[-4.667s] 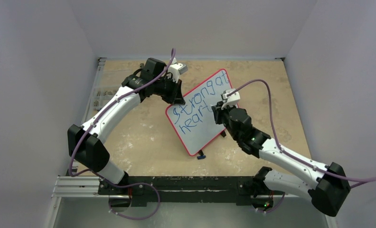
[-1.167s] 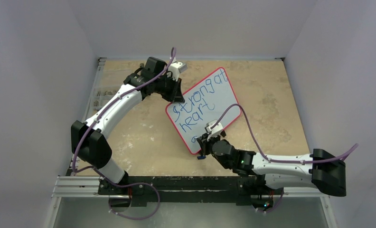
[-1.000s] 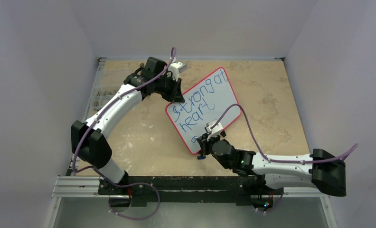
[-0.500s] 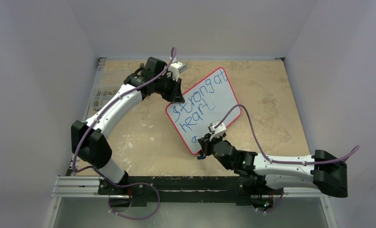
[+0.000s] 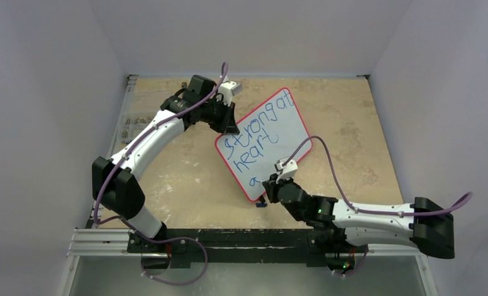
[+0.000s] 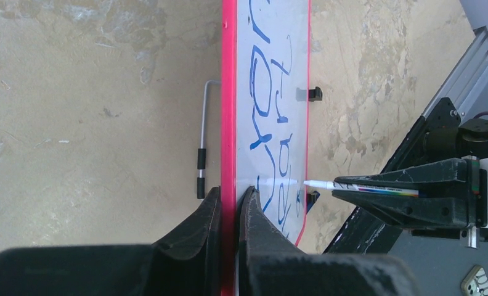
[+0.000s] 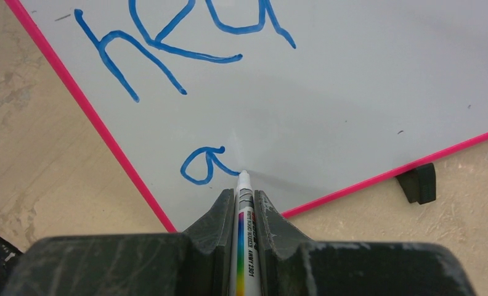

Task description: Write a sentence on the whiteboard

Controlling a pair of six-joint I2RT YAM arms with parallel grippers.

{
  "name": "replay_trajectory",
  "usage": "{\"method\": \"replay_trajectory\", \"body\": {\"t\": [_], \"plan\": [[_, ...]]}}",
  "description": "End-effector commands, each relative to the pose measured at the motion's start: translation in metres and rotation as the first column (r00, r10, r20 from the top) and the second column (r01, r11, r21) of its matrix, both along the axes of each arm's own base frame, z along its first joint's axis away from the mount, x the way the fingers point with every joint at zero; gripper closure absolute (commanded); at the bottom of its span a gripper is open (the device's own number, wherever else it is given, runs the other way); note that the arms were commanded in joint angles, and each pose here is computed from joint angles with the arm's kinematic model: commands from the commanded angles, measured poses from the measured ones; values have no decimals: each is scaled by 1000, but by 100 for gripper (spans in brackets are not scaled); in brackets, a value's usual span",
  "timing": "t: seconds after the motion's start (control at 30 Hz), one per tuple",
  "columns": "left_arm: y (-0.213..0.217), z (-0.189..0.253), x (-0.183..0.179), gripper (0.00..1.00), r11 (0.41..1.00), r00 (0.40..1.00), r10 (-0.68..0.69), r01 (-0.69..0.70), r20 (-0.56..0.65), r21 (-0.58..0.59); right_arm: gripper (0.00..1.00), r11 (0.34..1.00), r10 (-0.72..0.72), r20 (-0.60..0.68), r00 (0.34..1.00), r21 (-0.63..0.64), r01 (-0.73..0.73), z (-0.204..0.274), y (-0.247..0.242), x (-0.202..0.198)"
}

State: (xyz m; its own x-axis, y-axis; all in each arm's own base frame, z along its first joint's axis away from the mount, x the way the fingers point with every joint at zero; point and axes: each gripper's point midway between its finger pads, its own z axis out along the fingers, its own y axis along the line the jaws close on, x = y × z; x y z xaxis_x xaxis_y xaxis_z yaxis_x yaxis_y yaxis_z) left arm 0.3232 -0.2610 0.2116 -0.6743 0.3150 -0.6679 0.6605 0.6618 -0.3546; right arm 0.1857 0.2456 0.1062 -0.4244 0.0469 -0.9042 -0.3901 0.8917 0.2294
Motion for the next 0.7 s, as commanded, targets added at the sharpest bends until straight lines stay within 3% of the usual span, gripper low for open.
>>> {"method": "replay_trajectory", "body": {"t": [0.0,0.27,0.67], "plan": [[62,-62,-7,100,930,998,63,-51,-21,365,100,998,-48,72,996,46,45,41,-6,10],[71,-59,-11,100,917,996,86,-66,-35,392,100,994,-34,146,989,108,18,76,-2,13],[95,-69,-13,100,907,990,139,-124,-7,401,100,993,-27,134,991,114,12,63,3,13]]}}
